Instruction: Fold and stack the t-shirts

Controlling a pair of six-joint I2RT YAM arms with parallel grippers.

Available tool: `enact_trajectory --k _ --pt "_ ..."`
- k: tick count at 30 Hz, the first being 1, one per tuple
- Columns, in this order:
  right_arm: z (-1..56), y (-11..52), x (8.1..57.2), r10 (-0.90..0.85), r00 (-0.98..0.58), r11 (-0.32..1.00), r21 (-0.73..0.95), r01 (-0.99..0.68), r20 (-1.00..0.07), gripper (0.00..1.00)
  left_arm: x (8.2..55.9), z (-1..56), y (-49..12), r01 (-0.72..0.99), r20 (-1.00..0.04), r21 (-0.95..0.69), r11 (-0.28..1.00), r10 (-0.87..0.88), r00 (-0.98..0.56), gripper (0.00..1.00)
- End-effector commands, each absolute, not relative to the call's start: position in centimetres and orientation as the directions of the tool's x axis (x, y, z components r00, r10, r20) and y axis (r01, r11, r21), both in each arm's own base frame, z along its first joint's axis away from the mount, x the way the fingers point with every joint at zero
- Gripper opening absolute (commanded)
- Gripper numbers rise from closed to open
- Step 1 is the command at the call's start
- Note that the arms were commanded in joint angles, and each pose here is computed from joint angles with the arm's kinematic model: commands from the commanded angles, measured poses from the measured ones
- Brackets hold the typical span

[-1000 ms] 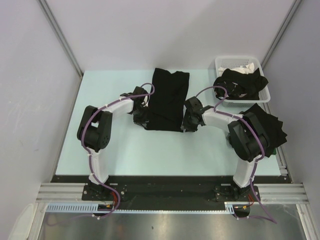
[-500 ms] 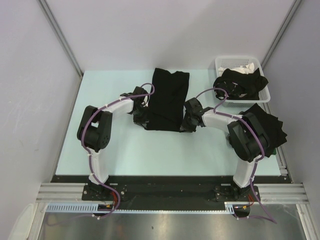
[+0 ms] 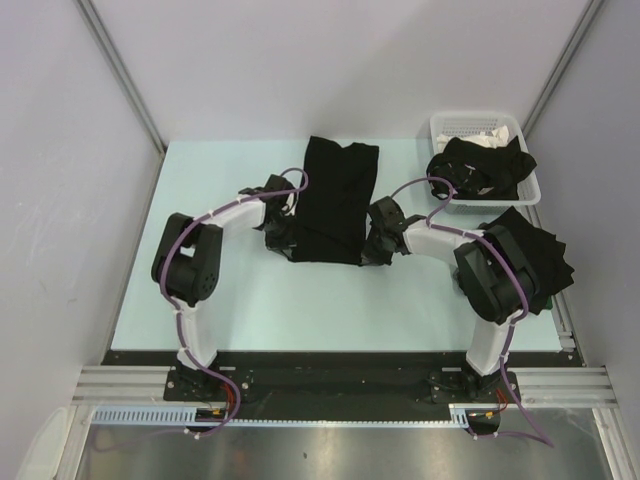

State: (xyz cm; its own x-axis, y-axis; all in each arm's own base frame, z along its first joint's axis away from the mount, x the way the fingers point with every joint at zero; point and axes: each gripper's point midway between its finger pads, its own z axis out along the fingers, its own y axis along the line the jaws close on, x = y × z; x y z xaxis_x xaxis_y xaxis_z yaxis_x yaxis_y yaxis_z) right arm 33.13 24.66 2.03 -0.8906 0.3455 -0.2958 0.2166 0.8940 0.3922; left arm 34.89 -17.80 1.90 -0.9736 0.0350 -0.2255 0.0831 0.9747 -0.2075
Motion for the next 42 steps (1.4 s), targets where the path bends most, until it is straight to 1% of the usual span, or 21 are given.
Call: enact_trajectory --k 1,8,16,19,22,23,25,26,27,28,29,31,32,34,36,37,39,41,42 --pt "3.6 24.1 32.0 0.319 -0.892 0.911 0.364 0.195 -0.32 0.0 32.9 4.0 -17.0 0.11 -0.233 -0.203 0.973 0.061 -0.971 0.0" --pt "5.5 23.9 28.7 0.277 -0.91 0.935 0.306 0.18 -0.309 0.0 29.3 5.0 -16.4 0.123 -0.213 -0.218 0.968 0.075 -0.974 0.0" --pt "7.7 24.7 22.9 0.262 -0.932 0.941 0.281 0.189 -0.25 0.0 24.7 6.1 -16.4 0.153 -0.188 -0.24 0.959 0.109 -0.976 0.0" --pt "8.9 24.8 21.2 0.259 -0.933 0.939 0.291 0.183 -0.251 0.0 23.8 7.2 -16.1 0.161 -0.205 -0.237 0.958 0.113 -0.972 0.0" --pt "10.0 24.4 20.8 0.266 -0.926 0.937 0.3 0.182 -0.269 0.0 24.3 8.9 -15.7 0.161 -0.248 -0.216 0.963 0.105 -0.963 0.0" --pt "10.4 24.3 21.1 0.27 -0.92 0.934 0.309 0.179 -0.283 0.0 24.6 9.4 -15.6 0.165 -0.262 -0.209 0.964 0.107 -0.959 0.0" --pt "11.1 24.1 22.1 0.278 -0.907 0.929 0.33 0.169 -0.316 0.0 26.5 11.3 -15.4 0.169 -0.333 -0.171 0.971 0.105 -0.937 0.0" --pt "11.5 24.1 23.1 0.269 -0.898 0.928 0.343 0.144 -0.35 0.0 27.4 11.9 -15.4 0.175 -0.359 -0.157 0.972 0.109 -0.927 0.0" --pt "11.8 23.8 23.9 0.274 -0.889 0.926 0.35 0.14 -0.368 0.0 29.1 13.2 -15.9 0.185 -0.405 -0.155 0.97 0.108 -0.908 0.0" --pt "12.0 23.1 25.1 0.294 -0.878 0.92 0.361 0.153 -0.378 0.0 30.1 13.8 -15.9 0.189 -0.426 -0.144 0.971 0.112 -0.898 0.0" --pt "12.5 22.8 26.5 0.289 -0.865 0.92 0.369 0.132 -0.41 0.0 32.1 15.0 -16.4 0.195 -0.461 -0.139 0.971 0.11 -0.88 0.0" --pt "13.4 21.6 28.9 0.32 -0.837 0.913 0.381 0.147 -0.443 0.0 34.0 16.3 -16.7 0.2 -0.484 -0.13 0.971 0.114 -0.868 0.0" --pt "13.8 21.4 30.0 0.302 -0.826 0.917 0.383 0.114 -0.476 0.0 36.2 17.6 -16.9 0.189 -0.523 -0.104 0.976 0.108 -0.846 0.0" --pt "14.2 20.2 31.9 0.313 -0.803 0.921 0.369 0.126 -0.507 0.0 37.6 18.3 -16.9 0.178 -0.536 -0.094 0.98 0.101 -0.838 0.0" --pt "15.4 20.0 33.8 0.305 -0.776 0.922 0.377 0.094 -0.552 0.0 39.6 19.2 -17.6 0.175 -0.575 -0.104 0.979 0.084 -0.814 0.0" --pt "15.1 19.8 34.5 0.298 -0.776 0.926 0.366 0.094 -0.555 0.0 40.2 19.4 -18.0 0.176 -0.589 -0.115 0.978 0.075 -0.804 0.0" --pt "16.4 19.6 36.5 0.304 -0.751 0.922 0.379 0.077 -0.587 0.0 41.6 19.7 -18.7 0.182 -0.613 -0.131 0.974 0.065 -0.788 0.0" --pt "16.4 19.5 38.2 0.306 -0.742 0.922 0.381 0.074 -0.597 0.0 42.8 19.6 -19.4 0.188 -0.613 -0.137 0.973 0.066 -0.788 0.0" --pt "17.4 19.8 39.1 0.309 -0.726 0.918 0.391 0.061 -0.614 0.0 43.0 19.4 -19.5 0.188 -0.606 -0.136 0.973 0.069 -0.793 0.0"
